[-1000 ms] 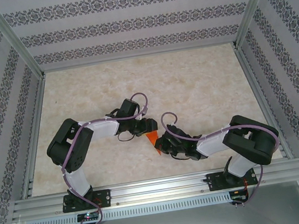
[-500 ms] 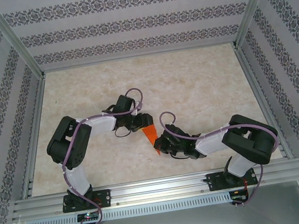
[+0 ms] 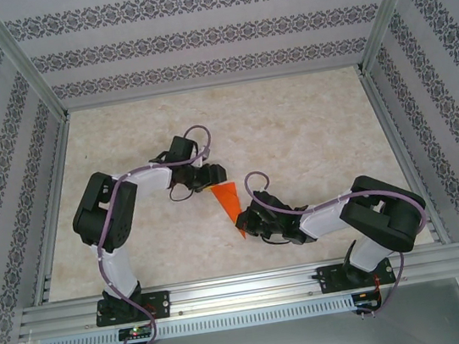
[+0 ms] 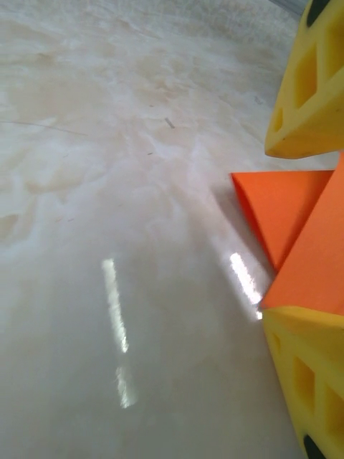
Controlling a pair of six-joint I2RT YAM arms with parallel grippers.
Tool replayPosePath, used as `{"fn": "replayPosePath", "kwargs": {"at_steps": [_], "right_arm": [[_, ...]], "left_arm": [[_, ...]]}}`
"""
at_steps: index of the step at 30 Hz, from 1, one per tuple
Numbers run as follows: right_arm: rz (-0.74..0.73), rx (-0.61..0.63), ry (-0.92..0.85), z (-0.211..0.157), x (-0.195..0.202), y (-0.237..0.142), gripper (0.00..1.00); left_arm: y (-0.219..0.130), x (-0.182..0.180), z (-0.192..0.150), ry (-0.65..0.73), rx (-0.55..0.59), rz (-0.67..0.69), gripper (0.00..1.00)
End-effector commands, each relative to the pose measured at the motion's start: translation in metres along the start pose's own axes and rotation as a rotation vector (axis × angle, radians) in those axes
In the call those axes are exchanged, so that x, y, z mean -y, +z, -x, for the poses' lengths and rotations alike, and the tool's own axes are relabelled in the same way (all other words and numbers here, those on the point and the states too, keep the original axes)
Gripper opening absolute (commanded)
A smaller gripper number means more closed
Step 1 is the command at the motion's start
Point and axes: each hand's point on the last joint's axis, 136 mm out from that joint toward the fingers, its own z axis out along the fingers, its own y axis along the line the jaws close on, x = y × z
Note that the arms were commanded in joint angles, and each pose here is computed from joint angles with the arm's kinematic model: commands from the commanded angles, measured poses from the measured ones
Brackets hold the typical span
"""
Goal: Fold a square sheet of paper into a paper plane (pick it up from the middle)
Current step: Fold the wing for the fifth time at the center of the table.
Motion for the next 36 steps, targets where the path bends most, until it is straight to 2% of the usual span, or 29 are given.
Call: {"fn": "replayPosePath", "kwargs": {"at_steps": [1, 6, 10, 13, 17, 24, 29, 36], "right_arm": [[-0.254, -0.129, 0.003, -0.032, 0.076, -0.006, 0.01], [-0.246, -0.127, -0.005, -0.029, 0.068, -0.001, 0.01], [-0.234, -0.122, -0.007, -0.026, 0.063, 0.002, 0.01], [-0.227, -0.119, -0.006, -0.025, 0.061, 0.004, 0.01], [-0.215, -0.111, -0.002, -0.024, 0.060, 0.005, 0.01], [-0.200, -0.098, 0.001, -0.021, 0.058, 0.005, 0.01], [-0.169, -0.084, -0.005, -0.019, 0.051, 0.002, 0.01], [-0.049, -0.042, -0.065, -0.005, 0.002, -0.009, 0.02]], "left_arm": [[-0.016, 0.004, 0.019, 0.039, 0.026, 0.006, 0.58], [-0.051, 0.037, 0.030, 0.072, 0.082, -0.048, 0.58], [-0.076, 0.062, 0.017, 0.066, 0.108, -0.114, 0.58], [-0.073, 0.076, -0.011, 0.071, 0.058, -0.171, 0.53], [-0.048, 0.091, -0.052, 0.111, -0.024, -0.178, 0.45], [-0.006, 0.071, -0.075, 0.070, -0.080, -0.151, 0.40], [0.019, 0.036, -0.080, 0.065, -0.095, -0.053, 0.40], [0.030, 0.002, -0.093, 0.048, -0.114, 0.040, 0.39]]}}
